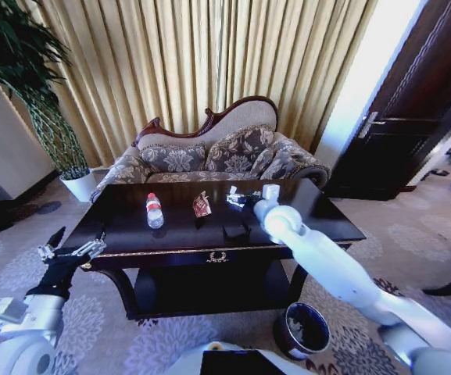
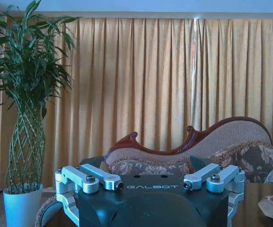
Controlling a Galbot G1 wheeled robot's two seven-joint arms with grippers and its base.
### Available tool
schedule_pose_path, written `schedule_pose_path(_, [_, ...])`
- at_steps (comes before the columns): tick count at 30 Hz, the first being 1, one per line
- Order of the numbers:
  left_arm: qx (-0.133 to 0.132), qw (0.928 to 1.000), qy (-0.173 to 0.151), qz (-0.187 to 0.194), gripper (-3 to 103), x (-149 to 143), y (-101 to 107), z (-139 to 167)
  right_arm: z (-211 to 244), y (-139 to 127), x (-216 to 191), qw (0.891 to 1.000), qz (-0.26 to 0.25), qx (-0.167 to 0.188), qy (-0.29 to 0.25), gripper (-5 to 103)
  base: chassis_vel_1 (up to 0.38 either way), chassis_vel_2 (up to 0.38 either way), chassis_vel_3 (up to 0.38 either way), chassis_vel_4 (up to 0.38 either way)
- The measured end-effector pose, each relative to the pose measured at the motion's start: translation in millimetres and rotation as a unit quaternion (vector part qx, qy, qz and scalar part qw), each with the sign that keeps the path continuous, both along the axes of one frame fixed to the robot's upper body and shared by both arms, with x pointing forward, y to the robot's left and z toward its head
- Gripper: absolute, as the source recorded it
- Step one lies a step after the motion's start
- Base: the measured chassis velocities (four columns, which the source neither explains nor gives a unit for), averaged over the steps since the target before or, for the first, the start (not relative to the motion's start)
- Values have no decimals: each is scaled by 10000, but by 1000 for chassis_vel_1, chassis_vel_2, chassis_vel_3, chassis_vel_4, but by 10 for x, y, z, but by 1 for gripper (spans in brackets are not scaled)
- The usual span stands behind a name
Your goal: Move to the front of the table and place the trash on the table into the trash bin.
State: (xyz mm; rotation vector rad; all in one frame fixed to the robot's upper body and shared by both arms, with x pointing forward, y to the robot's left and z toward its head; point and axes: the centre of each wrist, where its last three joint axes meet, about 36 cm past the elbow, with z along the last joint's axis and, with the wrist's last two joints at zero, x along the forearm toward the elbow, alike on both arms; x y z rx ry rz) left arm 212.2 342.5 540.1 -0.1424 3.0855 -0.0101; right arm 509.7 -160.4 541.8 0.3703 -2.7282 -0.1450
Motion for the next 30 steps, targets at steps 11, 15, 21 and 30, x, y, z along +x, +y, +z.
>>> schedule_pose_path(11, [-10, 10000, 5, 23, 100, -8, -8, -7, -48, 278, 226, 9992, -324, -72, 205, 100, 0, 0, 0, 0])
schedule_pose_path(15, [-30, 10000, 9, 31, 100, -15, -12, -15, -77, 301, 277, 9988, -402, -109, 259, 100, 0, 0, 0, 0])
schedule_pose_path(21, [-40, 10000, -1, 36, 100, -18, -13, -19, -94, 343, 374, 9984, -458, -88, 322, 100, 0, 0, 0, 0])
schedule_pose_path(30, [-34, 10000, -19, 25, 100, -13, -8, -15, -156, 422, 463, 9979, -507, -121, 375, 100, 0, 0, 0, 0])
